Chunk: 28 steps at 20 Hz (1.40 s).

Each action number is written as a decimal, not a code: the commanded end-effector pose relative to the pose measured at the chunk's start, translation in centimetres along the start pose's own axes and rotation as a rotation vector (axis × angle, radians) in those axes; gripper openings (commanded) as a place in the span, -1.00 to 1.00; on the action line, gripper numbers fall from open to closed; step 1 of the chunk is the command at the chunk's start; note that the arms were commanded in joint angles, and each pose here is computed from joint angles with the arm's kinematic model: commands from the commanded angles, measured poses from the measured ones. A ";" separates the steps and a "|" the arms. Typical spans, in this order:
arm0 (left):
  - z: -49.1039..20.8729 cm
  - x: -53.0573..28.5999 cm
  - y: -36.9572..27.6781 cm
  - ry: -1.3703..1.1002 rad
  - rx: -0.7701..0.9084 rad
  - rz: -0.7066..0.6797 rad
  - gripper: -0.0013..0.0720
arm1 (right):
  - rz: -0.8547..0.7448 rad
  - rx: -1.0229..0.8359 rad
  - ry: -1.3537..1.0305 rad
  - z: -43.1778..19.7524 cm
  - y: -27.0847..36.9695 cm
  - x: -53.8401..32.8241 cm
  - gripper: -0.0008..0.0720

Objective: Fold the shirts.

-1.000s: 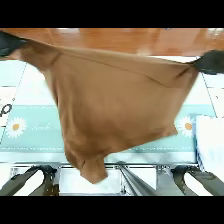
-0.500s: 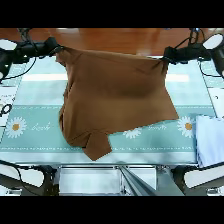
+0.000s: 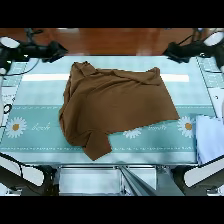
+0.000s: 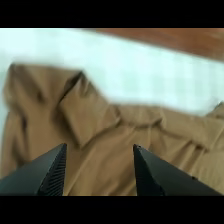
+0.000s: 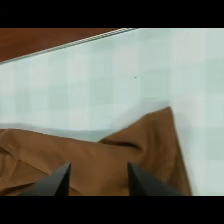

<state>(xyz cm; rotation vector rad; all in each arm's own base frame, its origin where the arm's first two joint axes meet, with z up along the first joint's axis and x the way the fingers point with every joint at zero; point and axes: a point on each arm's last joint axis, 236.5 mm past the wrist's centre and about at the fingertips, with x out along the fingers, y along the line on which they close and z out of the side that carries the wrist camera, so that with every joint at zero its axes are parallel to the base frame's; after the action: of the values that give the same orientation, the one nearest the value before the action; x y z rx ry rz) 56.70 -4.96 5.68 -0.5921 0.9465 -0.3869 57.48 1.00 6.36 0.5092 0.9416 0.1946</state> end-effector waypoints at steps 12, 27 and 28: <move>-36.7 -13.7 5.8 0.438 -0.542 0.236 0.42 | 0.112 0.290 0.278 -24.2 -2.1 -6.1 0.14; -40.7 -8.5 4.9 0.459 -0.622 0.161 0.42 | 0.148 0.226 0.250 -24.4 -0.3 -7.8 0.14; -40.5 -7.9 5.2 0.445 -0.609 0.168 0.42 | 0.146 0.227 0.245 -24.3 -0.4 -7.8 0.14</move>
<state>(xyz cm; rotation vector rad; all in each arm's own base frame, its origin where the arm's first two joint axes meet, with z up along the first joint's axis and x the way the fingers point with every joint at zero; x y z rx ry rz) 17.12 -8.37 -9.88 -1.0014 1.6011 -0.0656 33.00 5.89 0.06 0.7783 1.1832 0.2938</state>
